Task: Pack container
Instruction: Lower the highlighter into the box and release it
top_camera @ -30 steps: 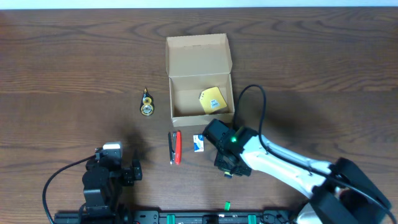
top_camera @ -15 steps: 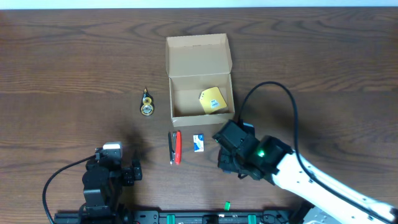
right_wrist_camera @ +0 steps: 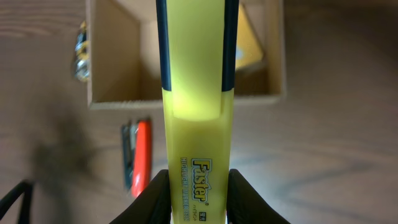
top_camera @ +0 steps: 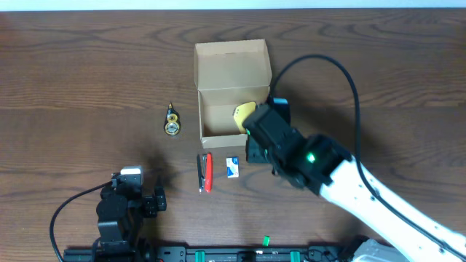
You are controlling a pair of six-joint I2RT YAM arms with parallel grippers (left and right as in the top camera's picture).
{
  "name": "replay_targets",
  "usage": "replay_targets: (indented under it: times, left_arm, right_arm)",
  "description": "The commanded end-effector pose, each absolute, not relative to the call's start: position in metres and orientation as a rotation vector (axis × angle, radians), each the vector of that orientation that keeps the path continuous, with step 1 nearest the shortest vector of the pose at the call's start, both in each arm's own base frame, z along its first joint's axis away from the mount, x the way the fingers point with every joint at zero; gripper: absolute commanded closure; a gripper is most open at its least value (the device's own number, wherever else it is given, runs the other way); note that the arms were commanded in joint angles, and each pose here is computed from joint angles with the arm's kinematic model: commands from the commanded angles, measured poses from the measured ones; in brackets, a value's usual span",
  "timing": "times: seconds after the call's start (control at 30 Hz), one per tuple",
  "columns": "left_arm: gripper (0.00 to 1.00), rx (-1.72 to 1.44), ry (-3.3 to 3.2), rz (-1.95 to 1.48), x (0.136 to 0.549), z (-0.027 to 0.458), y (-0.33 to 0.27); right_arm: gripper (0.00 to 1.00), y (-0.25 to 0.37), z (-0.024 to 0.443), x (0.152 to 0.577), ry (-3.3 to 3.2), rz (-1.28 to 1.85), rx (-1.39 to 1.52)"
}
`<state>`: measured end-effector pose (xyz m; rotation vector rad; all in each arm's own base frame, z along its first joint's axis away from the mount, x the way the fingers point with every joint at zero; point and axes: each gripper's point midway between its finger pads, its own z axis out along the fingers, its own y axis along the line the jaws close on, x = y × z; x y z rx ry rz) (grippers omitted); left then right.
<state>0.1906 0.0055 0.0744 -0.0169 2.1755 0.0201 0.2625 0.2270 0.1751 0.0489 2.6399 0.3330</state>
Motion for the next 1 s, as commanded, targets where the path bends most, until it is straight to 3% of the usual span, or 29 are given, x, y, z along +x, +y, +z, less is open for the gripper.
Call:
replay_targets:
  times: [0.0,0.33,0.97]
  left_arm:
    - [0.05,-0.037,2.182,0.039,0.190,0.071,0.010]
    - [0.05,-0.037,2.183,0.039,0.190,0.071,0.010]
    - [0.05,-0.037,2.183,0.039,0.190,0.071,0.010]
  right_arm:
    - [0.74,0.223,0.173,0.292,2.620,0.227,-0.026]
    - [0.73,0.228,0.147,0.343,2.642,0.139,-0.051]
    - [0.74,0.231,0.099,0.357,2.695,0.048,-0.094]
